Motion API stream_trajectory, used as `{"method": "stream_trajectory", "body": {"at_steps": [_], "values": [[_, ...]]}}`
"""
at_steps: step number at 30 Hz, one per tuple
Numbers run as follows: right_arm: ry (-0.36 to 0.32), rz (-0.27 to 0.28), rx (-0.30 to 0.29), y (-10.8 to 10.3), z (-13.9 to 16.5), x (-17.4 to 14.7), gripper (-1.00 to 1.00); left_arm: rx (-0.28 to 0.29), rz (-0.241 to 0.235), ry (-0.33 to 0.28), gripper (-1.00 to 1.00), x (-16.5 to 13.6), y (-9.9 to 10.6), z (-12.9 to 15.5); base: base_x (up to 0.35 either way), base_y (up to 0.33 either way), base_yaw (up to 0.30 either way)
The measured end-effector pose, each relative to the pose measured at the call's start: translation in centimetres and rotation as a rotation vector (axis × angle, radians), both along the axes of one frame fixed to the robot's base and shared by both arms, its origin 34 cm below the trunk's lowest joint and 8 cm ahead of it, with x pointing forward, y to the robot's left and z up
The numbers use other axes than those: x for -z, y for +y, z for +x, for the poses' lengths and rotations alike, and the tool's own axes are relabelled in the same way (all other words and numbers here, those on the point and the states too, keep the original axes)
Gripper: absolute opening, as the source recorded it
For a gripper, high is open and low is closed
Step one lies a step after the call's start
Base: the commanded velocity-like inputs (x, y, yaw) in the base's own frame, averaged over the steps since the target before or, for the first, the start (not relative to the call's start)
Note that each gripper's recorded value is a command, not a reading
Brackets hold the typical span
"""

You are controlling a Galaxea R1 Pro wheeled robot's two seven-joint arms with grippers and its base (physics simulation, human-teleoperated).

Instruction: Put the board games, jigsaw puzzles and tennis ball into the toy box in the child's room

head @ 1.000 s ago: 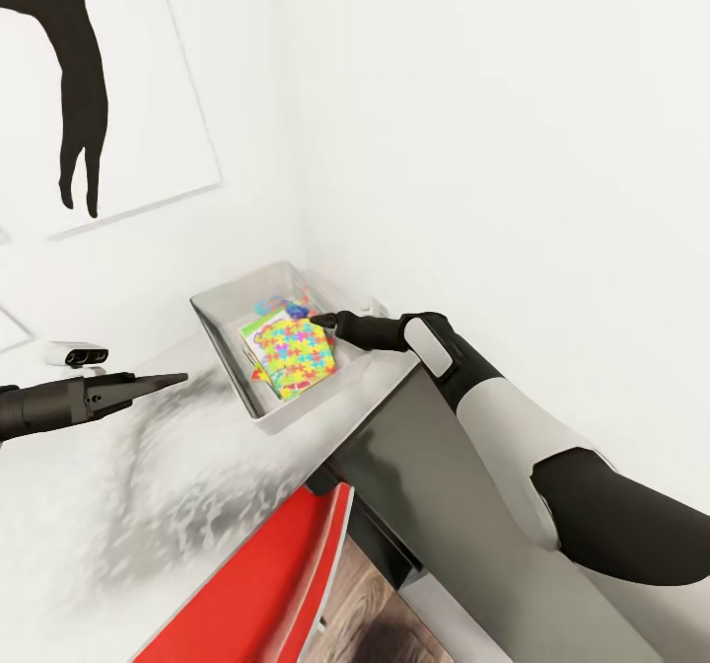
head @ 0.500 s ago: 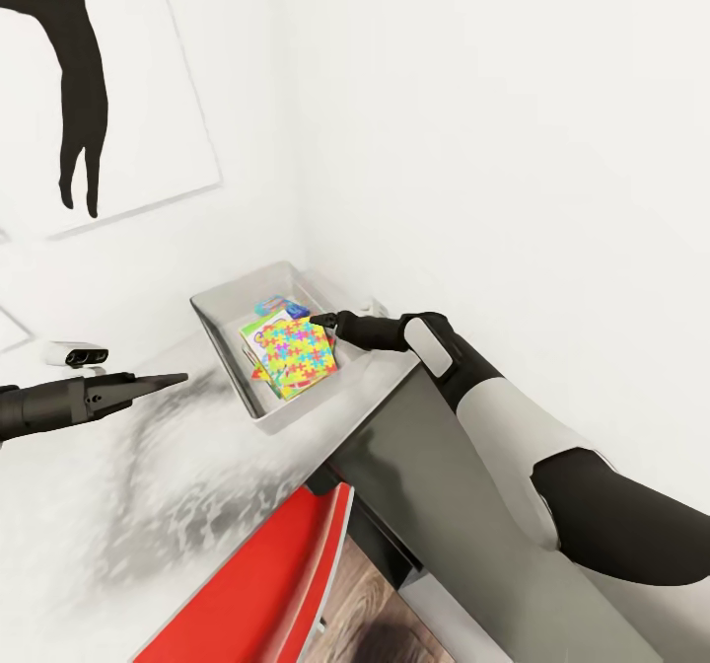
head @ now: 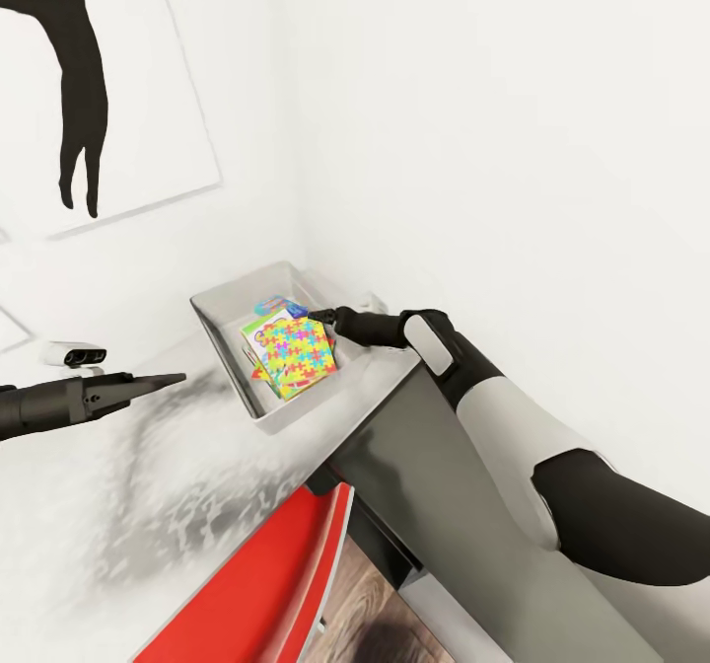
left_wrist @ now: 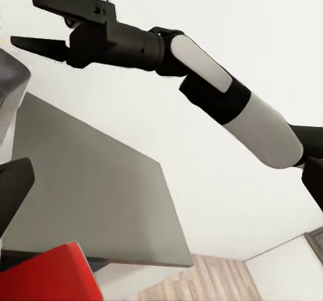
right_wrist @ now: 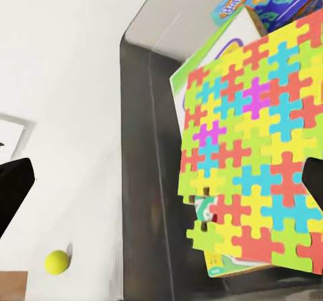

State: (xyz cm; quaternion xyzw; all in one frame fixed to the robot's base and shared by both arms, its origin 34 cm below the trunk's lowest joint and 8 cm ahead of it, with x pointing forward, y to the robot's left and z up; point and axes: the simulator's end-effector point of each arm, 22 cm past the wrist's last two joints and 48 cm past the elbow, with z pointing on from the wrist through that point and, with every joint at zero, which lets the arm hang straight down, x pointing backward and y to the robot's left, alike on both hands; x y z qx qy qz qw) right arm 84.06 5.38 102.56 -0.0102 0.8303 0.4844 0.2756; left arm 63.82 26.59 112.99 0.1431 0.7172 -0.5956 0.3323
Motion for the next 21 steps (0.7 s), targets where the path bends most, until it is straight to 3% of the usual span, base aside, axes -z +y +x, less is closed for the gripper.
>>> {"method": "stream_trajectory", "body": {"at_steps": [7,16,21], "values": [[-0.147,0.057,-0.028,1.2,0.6,-6.8,1.00,-0.016,0.013,-0.009,1.00,-0.3,0.8,0.1,0.000,0.000,0.000],[-0.173,0.073,-0.040,1.1,0.4,-9.1,1.00,-0.117,0.054,-0.066,1.00,-2.8,5.6,0.7,-0.077,0.000,0.000],[-0.186,0.085,-0.042,0.7,0.3,-9.9,1.00,-0.130,0.067,-0.072,1.00,-3.3,6.4,0.5,-0.164,0.000,0.000]]}}
